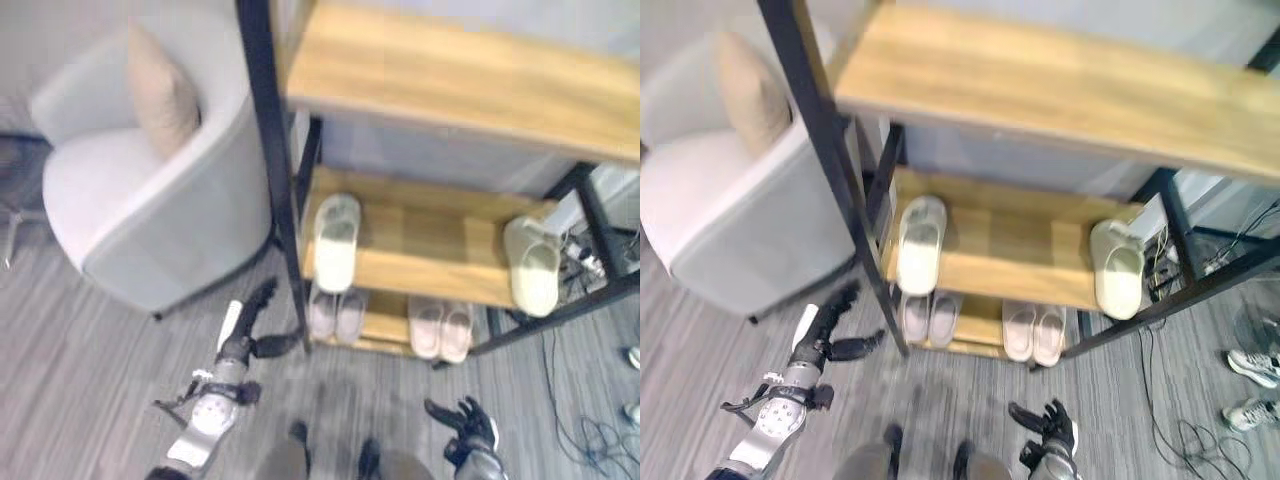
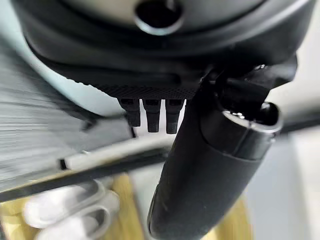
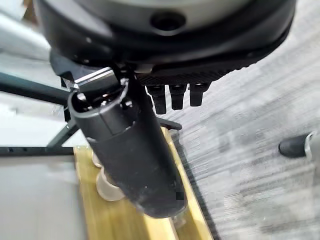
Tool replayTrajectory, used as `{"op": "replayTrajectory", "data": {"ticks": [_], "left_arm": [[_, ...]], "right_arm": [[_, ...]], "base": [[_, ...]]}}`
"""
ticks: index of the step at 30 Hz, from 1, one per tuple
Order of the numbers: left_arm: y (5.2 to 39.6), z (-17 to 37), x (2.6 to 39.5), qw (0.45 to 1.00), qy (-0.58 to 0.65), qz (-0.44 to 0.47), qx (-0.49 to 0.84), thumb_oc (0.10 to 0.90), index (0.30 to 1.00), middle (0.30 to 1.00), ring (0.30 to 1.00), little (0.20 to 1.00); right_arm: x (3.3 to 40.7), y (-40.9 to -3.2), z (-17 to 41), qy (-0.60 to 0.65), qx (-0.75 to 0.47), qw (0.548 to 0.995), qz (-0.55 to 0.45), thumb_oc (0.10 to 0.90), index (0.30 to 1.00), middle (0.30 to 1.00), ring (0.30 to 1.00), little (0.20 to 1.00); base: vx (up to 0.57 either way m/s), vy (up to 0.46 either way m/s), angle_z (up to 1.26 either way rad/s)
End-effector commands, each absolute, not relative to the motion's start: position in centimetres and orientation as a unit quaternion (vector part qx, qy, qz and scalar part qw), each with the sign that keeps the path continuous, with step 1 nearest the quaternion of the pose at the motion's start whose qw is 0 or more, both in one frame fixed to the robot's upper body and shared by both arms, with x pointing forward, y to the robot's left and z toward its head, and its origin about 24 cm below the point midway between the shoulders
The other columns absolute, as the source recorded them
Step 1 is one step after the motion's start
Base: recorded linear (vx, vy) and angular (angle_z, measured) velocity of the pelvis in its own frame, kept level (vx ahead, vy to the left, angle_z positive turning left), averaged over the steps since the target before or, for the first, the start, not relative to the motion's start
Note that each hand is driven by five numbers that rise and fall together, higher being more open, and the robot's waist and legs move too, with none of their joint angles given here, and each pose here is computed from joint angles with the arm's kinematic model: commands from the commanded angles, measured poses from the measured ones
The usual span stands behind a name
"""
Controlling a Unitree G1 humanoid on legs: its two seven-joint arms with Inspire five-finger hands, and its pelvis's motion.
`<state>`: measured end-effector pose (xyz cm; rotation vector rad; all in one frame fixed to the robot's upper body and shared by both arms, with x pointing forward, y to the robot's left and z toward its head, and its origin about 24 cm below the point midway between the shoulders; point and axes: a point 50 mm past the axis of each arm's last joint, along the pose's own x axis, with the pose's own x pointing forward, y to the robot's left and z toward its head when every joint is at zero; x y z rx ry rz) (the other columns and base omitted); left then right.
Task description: Arrange the slippers neatly on the shoe rack.
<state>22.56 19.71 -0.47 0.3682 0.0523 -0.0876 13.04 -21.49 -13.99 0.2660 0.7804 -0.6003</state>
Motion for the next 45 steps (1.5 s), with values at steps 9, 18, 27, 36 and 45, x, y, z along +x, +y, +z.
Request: {"op": "replayTrajectory", "data": {"ticks": [9,18,27,36,45], "left_arm": [[11.4,3.1,21.8,0.952,-0.025,-0.304,0.027,0.8,0.9,0.9,0.9,0.9],[14.8,0.7,20.5,0.949,0.038,-0.261,0.172,0.8,0.9,0.9,0.9,0.9],[16.5,-1.4,17.3,0.943,0.116,-0.278,0.139,0.8,0.9,0.9,0.9,0.9],[10.9,6.6,22.5,0.91,-0.092,-0.368,0.166,0.8,0.9,0.9,0.9,0.9],[7.0,12.0,24.9,0.892,-0.213,-0.381,0.115,0.8,0.9,0.9,0.9,0.9]], "right_arm": [[12.6,-25.1,-13.5,0.359,0.153,0.856,-0.34,0.8,0.9,0.9,0.9,0.9],[10.9,-25.6,-13.7,0.366,0.177,0.845,-0.347,0.8,0.9,0.9,0.9,0.9],[9.8,-27.0,-13.5,0.385,0.13,0.853,-0.327,0.8,0.9,0.9,0.9,0.9],[10.4,-25.6,-13.6,0.387,0.118,0.87,-0.282,0.8,0.9,0.9,0.9,0.9],[11.4,-26.1,-13.0,0.372,0.09,0.88,-0.28,0.8,0.9,0.9,0.9,0.9]], "base": [[-0.01,-0.054,0.01],[-0.01,-0.068,0.0],[-0.01,-0.061,0.0],[0.01,-0.105,0.01],[-0.03,-0.09,-0.03]]}}
